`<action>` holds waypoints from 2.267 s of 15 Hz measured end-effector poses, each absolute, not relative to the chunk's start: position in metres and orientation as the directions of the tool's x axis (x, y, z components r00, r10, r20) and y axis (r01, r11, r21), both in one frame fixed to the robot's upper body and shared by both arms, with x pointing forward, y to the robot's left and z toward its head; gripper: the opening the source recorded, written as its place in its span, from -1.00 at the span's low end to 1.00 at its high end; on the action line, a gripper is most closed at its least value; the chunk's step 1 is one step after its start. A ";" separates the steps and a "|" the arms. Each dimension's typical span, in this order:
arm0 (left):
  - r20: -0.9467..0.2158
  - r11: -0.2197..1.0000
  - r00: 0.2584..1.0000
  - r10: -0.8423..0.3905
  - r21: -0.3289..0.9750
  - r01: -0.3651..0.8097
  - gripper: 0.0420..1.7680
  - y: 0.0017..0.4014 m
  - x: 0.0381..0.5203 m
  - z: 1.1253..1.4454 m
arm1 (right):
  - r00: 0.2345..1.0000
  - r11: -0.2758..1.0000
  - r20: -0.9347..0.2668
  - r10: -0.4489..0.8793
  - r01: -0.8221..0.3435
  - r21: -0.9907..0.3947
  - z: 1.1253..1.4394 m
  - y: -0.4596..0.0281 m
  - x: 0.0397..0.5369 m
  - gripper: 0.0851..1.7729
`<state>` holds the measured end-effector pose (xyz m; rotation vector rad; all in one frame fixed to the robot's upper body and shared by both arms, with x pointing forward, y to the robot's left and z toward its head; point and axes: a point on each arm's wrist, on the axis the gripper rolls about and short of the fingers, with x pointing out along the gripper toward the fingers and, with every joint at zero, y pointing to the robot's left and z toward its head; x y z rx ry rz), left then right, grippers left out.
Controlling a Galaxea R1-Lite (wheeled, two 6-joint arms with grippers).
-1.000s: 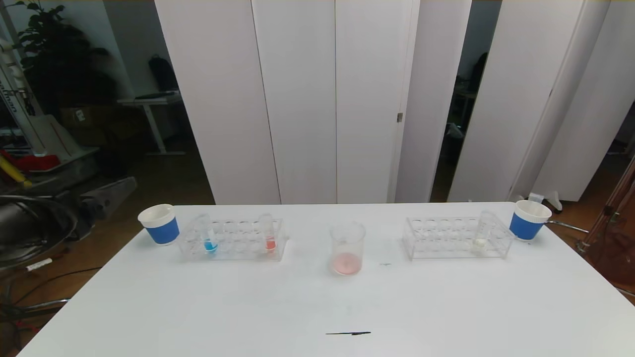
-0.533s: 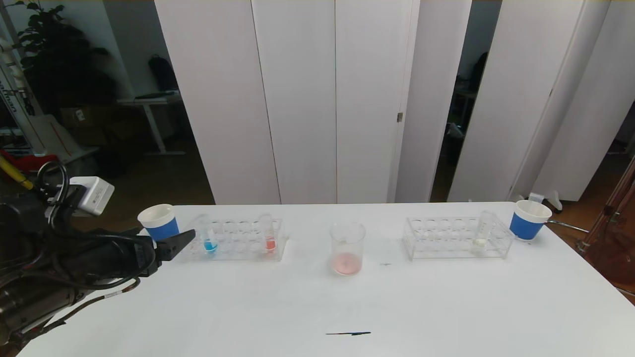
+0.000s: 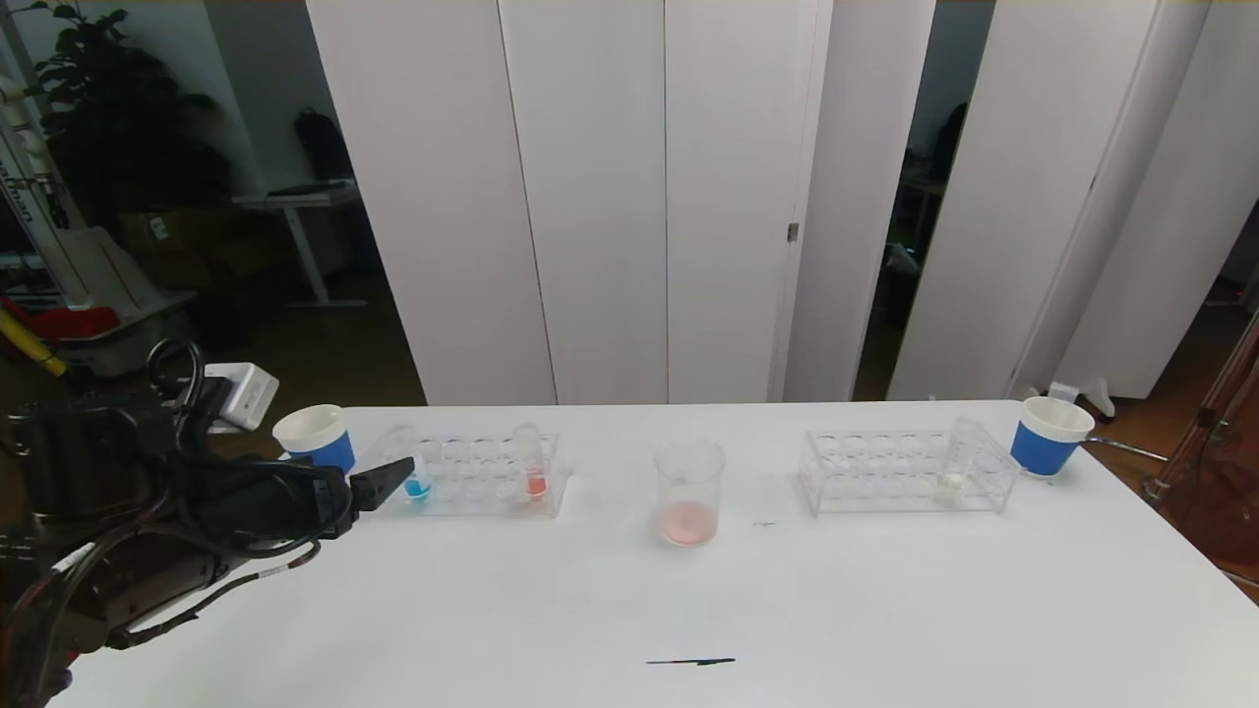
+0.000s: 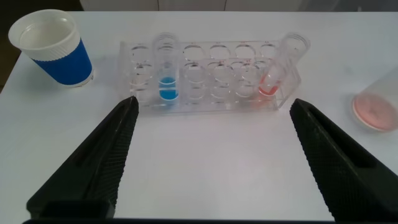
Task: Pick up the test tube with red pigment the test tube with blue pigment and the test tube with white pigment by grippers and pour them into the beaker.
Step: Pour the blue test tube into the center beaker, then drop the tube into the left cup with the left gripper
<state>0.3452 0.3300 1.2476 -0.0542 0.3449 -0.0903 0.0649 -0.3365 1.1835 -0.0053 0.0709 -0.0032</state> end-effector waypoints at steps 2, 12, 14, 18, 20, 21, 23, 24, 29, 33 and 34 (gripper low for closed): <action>-0.333 0.994 0.938 -0.096 -0.087 0.070 0.97 0.330 0.362 1.242 | 0.997 1.000 -0.071 -0.003 0.003 -0.005 1.183 -0.336 0.065 0.97; -0.352 0.993 0.935 -0.046 -0.119 0.004 0.97 0.333 0.431 1.201 | 0.997 1.000 -0.071 -0.003 0.003 -0.005 1.183 -0.336 0.065 0.97; -0.334 0.993 0.943 -0.016 -0.115 -0.024 0.97 0.335 0.442 1.192 | 0.997 1.000 -0.072 -0.003 0.003 -0.005 1.183 -0.336 0.065 0.97; -0.318 0.994 0.948 0.021 -0.095 -0.054 0.97 0.338 0.457 1.176 | 0.997 1.000 -0.071 -0.003 0.003 -0.005 1.183 -0.336 0.065 0.97; -0.314 0.994 0.949 0.031 -0.090 -0.062 0.97 0.340 0.460 1.171 | 0.997 1.000 -0.071 -0.003 0.003 -0.005 1.183 -0.336 0.065 0.97; -0.316 0.994 0.948 0.033 -0.089 -0.064 0.97 0.341 0.460 1.170 | 0.997 1.000 -0.071 -0.003 0.003 -0.005 1.184 -0.336 0.065 0.97; -0.318 0.994 0.947 0.039 -0.088 -0.071 0.97 0.343 0.462 1.168 | 0.997 1.000 -0.071 -0.003 0.002 -0.005 1.183 -0.336 0.065 0.97; -0.318 0.993 0.947 0.044 -0.088 -0.075 0.97 0.345 0.462 1.168 | 0.997 1.000 -0.071 -0.003 0.002 -0.005 1.183 -0.336 0.065 0.97; -0.319 0.993 0.947 0.047 -0.091 -0.080 0.19 0.347 0.464 1.166 | 0.997 1.000 -0.071 -0.003 0.003 -0.005 1.184 -0.336 0.065 0.97; -0.305 0.993 0.951 0.039 -0.093 -0.071 -0.25 0.346 0.467 1.164 | 0.998 1.000 -0.070 -0.003 0.003 -0.005 1.184 -0.336 0.065 0.97; -0.307 0.993 0.951 0.038 -0.093 -0.070 -0.39 0.346 0.468 1.162 | 0.997 1.000 -0.071 -0.003 0.002 -0.005 1.184 -0.336 0.065 0.97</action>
